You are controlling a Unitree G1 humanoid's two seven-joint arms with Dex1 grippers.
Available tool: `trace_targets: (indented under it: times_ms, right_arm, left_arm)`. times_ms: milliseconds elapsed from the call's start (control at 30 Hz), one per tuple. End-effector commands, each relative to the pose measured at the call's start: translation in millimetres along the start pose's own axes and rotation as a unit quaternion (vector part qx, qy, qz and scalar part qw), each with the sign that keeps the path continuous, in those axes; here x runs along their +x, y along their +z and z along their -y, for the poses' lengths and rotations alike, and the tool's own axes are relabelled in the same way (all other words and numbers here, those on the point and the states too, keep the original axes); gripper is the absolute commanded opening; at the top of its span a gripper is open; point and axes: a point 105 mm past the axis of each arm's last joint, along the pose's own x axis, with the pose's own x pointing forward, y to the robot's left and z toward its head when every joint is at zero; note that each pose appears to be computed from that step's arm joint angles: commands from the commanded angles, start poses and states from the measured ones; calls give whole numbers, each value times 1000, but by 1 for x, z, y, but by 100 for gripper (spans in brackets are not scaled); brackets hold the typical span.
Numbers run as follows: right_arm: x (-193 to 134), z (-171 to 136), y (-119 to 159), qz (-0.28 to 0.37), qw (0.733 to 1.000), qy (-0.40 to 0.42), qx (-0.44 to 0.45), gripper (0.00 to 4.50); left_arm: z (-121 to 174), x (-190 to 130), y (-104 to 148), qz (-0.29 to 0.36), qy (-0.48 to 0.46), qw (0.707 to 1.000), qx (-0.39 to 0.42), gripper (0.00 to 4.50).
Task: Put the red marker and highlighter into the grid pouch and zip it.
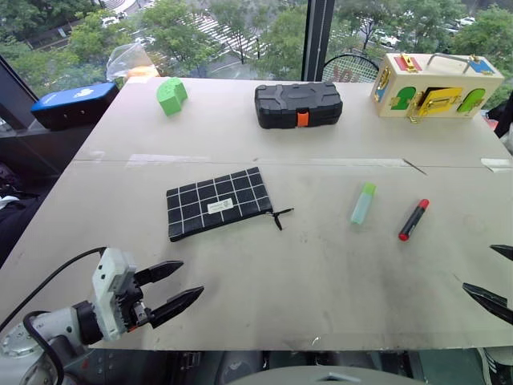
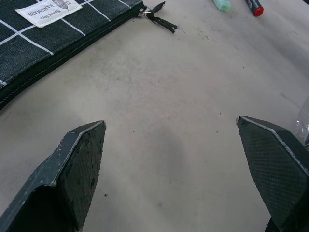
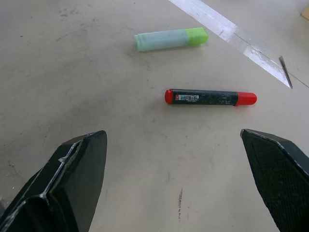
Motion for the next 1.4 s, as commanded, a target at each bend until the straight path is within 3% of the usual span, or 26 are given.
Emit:
trace_targets:
  times_ms: [33, 133, 267, 333, 400, 500, 700, 967, 1400]
  right_arm:
    - [10, 0, 18, 31, 999, 5, -13, 450]
    - [26, -5, 35, 80, 997, 8, -8, 450]
    - [37, -14, 57, 145, 989, 24, 16, 450]
    - [43, -32, 70, 166, 983, 73, 17, 450]
    - [52, -59, 85, 184, 972, 147, 11, 450]
    - [61, -90, 96, 197, 955, 222, 1, 450]
    - [65, -104, 99, 213, 947, 241, -3, 450]
    - [67, -109, 88, 213, 950, 228, 4, 450]
    - [68, -108, 83, 214, 955, 204, 7, 450]
  left_arm:
    - [-2, 6, 11, 35, 26, 999, 25, 441]
    - [-12, 15, 29, 90, 84, 992, 40, 441]
    - [-24, 17, 39, 103, 122, 986, 38, 441]
    - [-35, 12, 45, 102, 149, 981, 73, 441]
    - [-55, -4, 47, 71, 190, 962, 184, 441]
    - [-73, -23, 37, -13, 184, 908, 376, 441]
    - [-112, -40, 24, -88, 172, 838, 511, 441]
    - [-116, -4, 13, -77, 92, 808, 577, 441]
    - [-107, 61, 20, -34, 38, 780, 624, 441]
